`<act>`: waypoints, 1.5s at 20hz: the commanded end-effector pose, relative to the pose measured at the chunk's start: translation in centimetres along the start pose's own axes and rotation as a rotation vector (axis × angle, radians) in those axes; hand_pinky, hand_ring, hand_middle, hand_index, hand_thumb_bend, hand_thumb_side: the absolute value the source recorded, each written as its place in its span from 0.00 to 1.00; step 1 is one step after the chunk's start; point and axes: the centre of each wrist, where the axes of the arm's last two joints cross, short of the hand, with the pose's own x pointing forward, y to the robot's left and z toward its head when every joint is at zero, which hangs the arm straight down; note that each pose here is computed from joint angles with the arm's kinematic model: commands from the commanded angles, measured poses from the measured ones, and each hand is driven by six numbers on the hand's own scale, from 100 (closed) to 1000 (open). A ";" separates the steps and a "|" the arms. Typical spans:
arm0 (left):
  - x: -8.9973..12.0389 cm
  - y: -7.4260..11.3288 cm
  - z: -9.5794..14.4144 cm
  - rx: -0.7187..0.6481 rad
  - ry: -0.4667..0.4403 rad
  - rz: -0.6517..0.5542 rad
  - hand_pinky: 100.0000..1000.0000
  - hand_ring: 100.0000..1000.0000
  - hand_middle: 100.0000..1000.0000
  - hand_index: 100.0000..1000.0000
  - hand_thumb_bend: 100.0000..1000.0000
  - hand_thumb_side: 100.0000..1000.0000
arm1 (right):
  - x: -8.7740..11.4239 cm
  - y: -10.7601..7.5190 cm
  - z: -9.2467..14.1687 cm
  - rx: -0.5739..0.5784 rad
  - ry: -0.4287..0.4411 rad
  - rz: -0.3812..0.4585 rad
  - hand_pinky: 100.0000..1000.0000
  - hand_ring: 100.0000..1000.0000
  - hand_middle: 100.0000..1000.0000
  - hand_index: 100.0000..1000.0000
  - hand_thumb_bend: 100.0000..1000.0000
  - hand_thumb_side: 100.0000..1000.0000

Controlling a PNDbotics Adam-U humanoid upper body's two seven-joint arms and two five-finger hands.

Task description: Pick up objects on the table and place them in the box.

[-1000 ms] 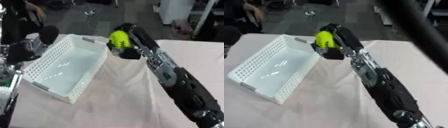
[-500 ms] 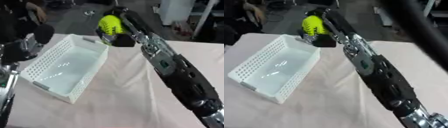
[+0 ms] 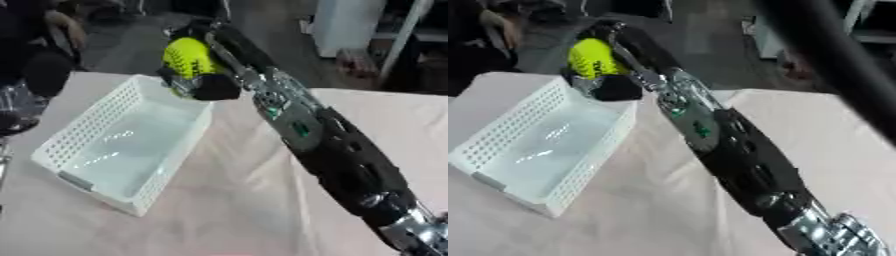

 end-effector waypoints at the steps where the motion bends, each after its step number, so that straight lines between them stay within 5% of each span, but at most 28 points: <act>1: 0.8 -0.3 -1.2 0.004 -0.047 0.029 0.59 0.52 0.72 0.69 0.52 0.64 | 0.2 -1.3 -0.9 -0.040 -0.034 -0.014 0.00 0.00 0.00 0.12 0.00 0.60; 12: 1.8 -1.2 -2.8 0.011 -0.102 0.057 0.59 0.52 0.72 0.69 0.52 0.64 | -1.1 -1.1 -1.2 -0.082 -0.027 -0.080 0.00 0.00 0.00 0.13 0.00 0.64; 13: 1.8 -1.2 -2.9 0.011 -0.104 0.058 0.59 0.52 0.72 0.69 0.52 0.64 | -1.2 -1.1 -1.2 -0.087 -0.028 -0.095 0.00 0.00 0.00 0.16 0.00 0.54; 16: 1.9 -1.3 -3.0 0.010 -0.108 0.062 0.59 0.52 0.72 0.69 0.51 0.64 | -1.5 -0.9 -1.2 -0.093 -0.055 -0.112 0.00 0.00 0.00 0.17 0.00 0.54; 17: 1.9 -1.3 -3.0 0.010 -0.109 0.063 0.59 0.52 0.72 0.69 0.51 0.64 | -1.6 -0.7 -1.1 -0.084 -0.063 -0.116 0.00 0.00 0.17 0.30 0.00 0.63; 18: 2.0 -1.3 -3.1 0.011 -0.110 0.063 0.59 0.52 0.72 0.69 0.51 0.64 | -1.8 -0.4 -1.1 -0.057 -0.073 -0.113 0.00 0.00 0.21 0.33 0.00 0.64; 19: 2.0 -1.3 -3.1 0.010 -0.110 0.063 0.59 0.52 0.72 0.69 0.51 0.64 | -2.0 -0.2 -1.1 -0.023 -0.082 -0.098 0.06 0.37 0.56 0.65 0.08 0.77; 20: 2.0 -1.3 -3.1 0.009 -0.110 0.062 0.59 0.52 0.72 0.69 0.51 0.64 | -2.1 -0.1 -1.0 0.016 -0.090 -0.076 0.00 0.26 0.49 0.59 0.04 0.74; 21: 1.9 -1.3 -3.1 0.006 -0.109 0.062 0.59 0.52 0.72 0.69 0.51 0.64 | -2.2 -0.1 -1.0 0.047 -0.094 -0.060 0.58 0.70 0.80 0.83 0.21 0.88; 23: 1.9 -1.3 -3.0 0.001 -0.109 0.061 0.59 0.52 0.72 0.69 0.51 0.64 | -2.3 0.0 -0.9 0.107 -0.100 -0.040 0.73 0.83 0.87 0.88 0.24 0.92; 30: 1.9 -1.3 -3.0 -0.004 -0.110 0.060 0.59 0.52 0.72 0.69 0.51 0.64 | -2.4 -0.7 -0.9 0.148 -0.117 -0.033 0.75 0.85 0.90 0.91 0.29 0.97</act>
